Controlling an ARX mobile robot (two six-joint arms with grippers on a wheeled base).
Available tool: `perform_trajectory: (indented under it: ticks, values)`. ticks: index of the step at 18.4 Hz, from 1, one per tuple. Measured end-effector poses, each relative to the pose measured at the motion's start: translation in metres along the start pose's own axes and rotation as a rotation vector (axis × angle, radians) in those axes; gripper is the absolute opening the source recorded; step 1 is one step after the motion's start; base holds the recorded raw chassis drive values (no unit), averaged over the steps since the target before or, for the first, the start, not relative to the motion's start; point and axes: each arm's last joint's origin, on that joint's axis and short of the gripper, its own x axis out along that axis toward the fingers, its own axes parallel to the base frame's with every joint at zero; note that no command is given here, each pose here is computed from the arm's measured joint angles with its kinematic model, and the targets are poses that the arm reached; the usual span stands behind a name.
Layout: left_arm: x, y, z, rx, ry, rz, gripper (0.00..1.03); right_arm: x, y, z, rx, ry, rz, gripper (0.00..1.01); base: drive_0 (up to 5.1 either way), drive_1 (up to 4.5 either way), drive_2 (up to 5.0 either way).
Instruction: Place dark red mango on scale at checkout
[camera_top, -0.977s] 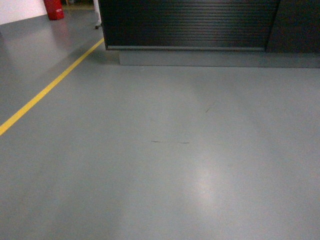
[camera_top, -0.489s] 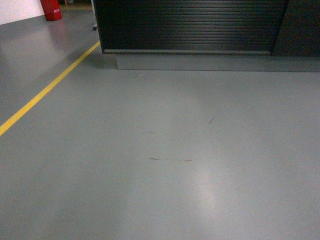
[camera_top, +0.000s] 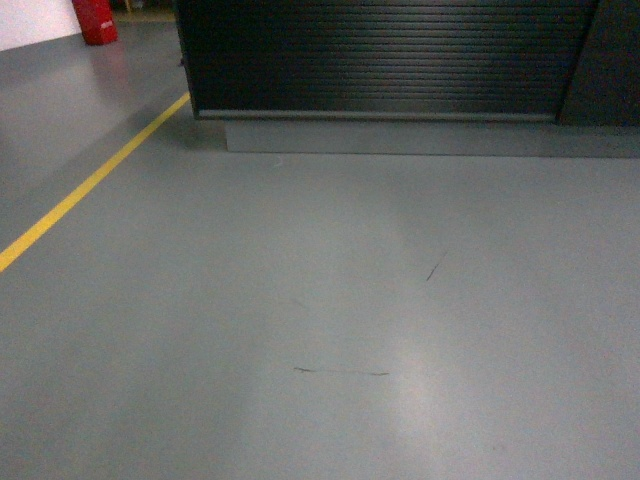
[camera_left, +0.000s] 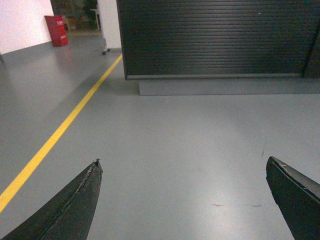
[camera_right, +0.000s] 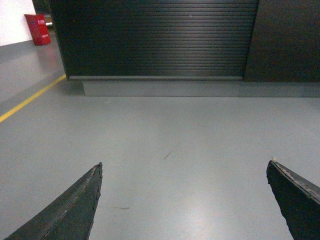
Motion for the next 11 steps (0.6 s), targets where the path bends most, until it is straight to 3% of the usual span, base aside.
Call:
perform_trajectory:
  ticks: [11]
  values:
    - [0.0,0.0,-0.0001,0.0,0.001,-0.001,0.98,0.0,0.0,-0.0003,0.0,0.003,0.0,0.98,0.0,4.35,-4.3]
